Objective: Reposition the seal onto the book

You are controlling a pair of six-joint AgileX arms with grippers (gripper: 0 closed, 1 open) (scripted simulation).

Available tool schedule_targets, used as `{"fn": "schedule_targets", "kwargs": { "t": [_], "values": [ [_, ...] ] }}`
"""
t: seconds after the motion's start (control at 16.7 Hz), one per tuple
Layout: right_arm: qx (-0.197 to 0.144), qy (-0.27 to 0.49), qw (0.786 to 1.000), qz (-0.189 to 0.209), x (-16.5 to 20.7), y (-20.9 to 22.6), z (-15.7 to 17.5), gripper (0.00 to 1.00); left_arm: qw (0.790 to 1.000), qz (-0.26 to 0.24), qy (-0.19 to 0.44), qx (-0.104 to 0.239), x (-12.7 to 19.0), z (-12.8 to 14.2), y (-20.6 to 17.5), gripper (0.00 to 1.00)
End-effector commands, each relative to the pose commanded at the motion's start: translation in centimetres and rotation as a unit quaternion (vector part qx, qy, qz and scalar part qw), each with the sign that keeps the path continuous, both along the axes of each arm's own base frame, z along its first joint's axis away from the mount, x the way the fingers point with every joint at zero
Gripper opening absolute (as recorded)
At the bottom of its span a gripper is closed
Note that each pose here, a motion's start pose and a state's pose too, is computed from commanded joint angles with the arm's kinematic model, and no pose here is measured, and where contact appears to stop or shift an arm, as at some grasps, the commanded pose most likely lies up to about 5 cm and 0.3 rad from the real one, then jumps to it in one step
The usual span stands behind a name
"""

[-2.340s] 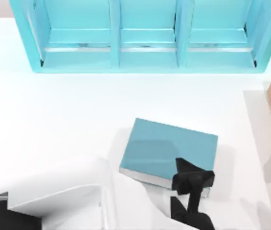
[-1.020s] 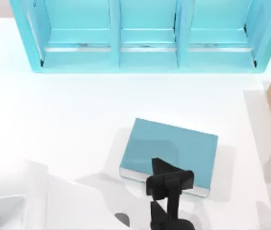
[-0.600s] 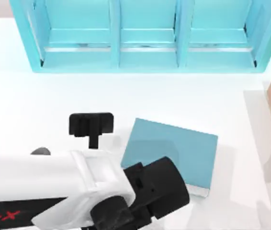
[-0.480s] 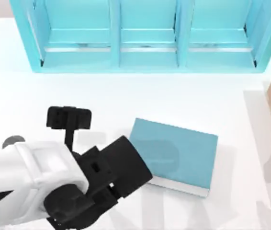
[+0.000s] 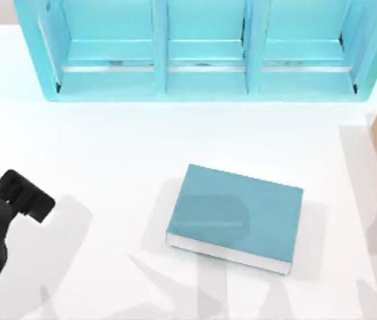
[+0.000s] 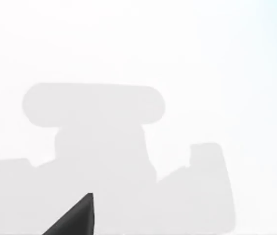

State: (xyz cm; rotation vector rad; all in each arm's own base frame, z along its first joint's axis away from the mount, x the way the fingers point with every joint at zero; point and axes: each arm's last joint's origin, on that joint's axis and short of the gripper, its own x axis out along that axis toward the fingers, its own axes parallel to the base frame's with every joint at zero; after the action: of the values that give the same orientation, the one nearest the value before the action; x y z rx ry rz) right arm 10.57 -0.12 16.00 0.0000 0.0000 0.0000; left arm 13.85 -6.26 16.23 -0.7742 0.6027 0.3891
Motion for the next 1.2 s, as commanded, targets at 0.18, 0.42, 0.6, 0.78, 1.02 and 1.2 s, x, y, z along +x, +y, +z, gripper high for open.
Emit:
{"fn": "schedule_targets", "kwargs": {
  "t": [0.18, 0.42, 0.6, 0.78, 1.02, 1.2],
  "values": [
    [0.0, 0.0, 1.0, 0.0, 0.0, 0.0, 0.0, 1.0, 0.99, -0.098, -0.055, 0.082, -1.1, -0.9, 2.6, 1.0],
    [0.0, 0.0, 1.0, 0.0, 0.0, 0.0, 0.0, 1.0, 0.95, -0.172, -0.159, 0.208, -2.2, -1.3, 4.7, 1.0],
    [0.0, 0.0, 1.0, 0.0, 0.0, 0.0, 0.0, 1.0, 0.908, -0.188, -0.229, 0.294, -2.7, -0.9, 5.6, 1.0],
    [0.0, 0.0, 1.0, 0.0, 0.0, 0.0, 0.0, 1.0, 0.874, -0.187, -0.275, 0.354, -3.1, -0.4, 6.0, 1.0],
    [0.0, 0.0, 1.0, 0.0, 0.0, 0.0, 0.0, 1.0, 0.864, -0.186, -0.288, 0.369, -3.3, -0.2, 6.1, 1.0],
    [0.0, 0.0, 1.0, 0.0, 0.0, 0.0, 0.0, 1.0, 0.864, -0.186, -0.288, 0.369, -3.3, -0.2, 6.1, 1.0]
  ]
}}
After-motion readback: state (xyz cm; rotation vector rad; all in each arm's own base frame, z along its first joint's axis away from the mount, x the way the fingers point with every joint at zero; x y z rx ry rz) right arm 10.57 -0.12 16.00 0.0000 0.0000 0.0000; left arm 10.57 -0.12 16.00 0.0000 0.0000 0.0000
